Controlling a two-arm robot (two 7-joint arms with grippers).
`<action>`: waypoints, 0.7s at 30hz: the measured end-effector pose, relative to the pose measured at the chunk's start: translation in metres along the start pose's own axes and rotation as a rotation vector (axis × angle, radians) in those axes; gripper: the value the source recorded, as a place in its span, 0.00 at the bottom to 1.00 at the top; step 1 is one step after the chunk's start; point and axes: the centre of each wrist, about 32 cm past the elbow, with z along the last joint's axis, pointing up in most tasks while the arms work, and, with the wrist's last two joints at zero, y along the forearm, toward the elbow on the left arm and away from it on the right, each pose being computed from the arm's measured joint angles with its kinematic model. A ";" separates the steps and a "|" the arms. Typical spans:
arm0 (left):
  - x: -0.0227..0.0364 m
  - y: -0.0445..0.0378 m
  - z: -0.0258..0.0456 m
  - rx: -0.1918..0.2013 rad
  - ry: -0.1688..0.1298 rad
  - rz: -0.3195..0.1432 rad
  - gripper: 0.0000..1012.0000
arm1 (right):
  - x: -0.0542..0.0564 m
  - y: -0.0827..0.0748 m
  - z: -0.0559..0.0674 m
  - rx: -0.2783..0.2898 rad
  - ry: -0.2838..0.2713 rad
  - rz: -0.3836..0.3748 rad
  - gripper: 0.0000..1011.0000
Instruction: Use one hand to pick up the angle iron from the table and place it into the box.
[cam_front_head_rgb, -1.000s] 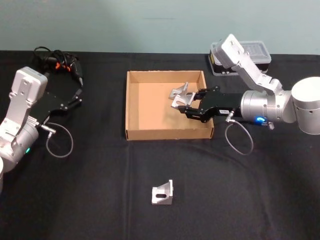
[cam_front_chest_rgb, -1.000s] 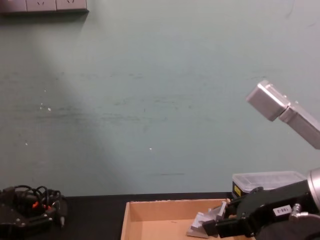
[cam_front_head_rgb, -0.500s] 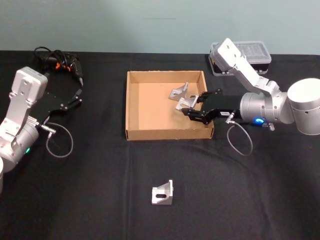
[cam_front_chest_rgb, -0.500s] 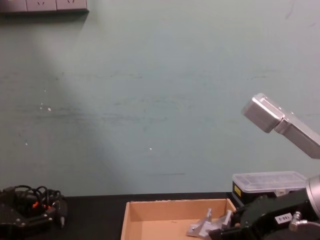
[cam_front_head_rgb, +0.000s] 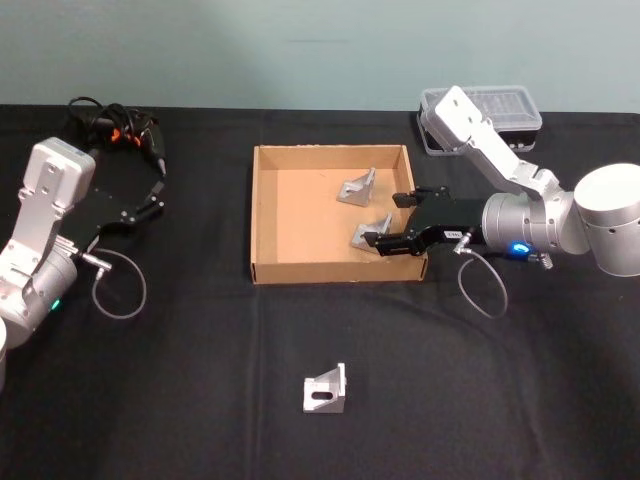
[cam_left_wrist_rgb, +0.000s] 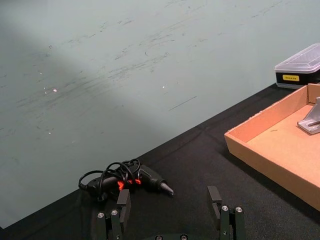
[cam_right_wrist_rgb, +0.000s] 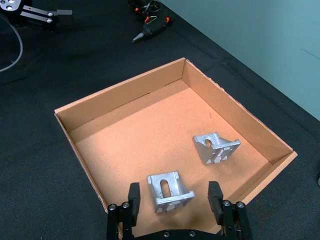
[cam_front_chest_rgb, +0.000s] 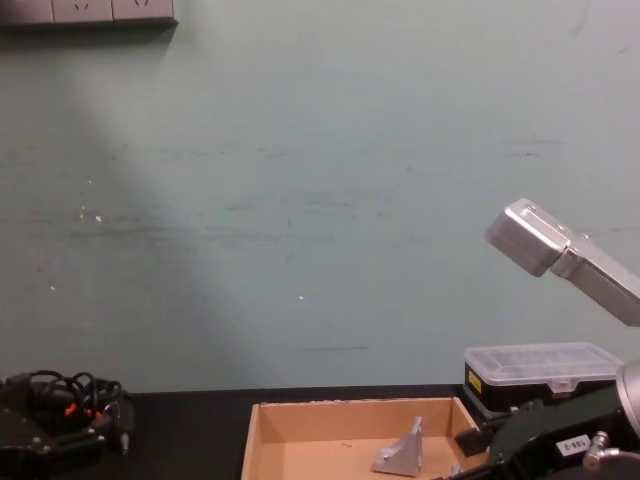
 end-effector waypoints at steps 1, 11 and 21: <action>0.0000 0.0000 0.0000 0.000 0.000 0.000 0.99 | 0.000 0.000 0.000 0.001 0.000 -0.001 0.85; 0.0000 0.0000 0.0000 0.000 0.000 0.000 0.99 | 0.000 -0.002 0.000 0.022 0.007 -0.017 0.99; 0.0000 0.0000 0.0000 0.000 0.000 0.000 0.99 | -0.001 -0.011 0.004 0.087 0.021 -0.058 0.99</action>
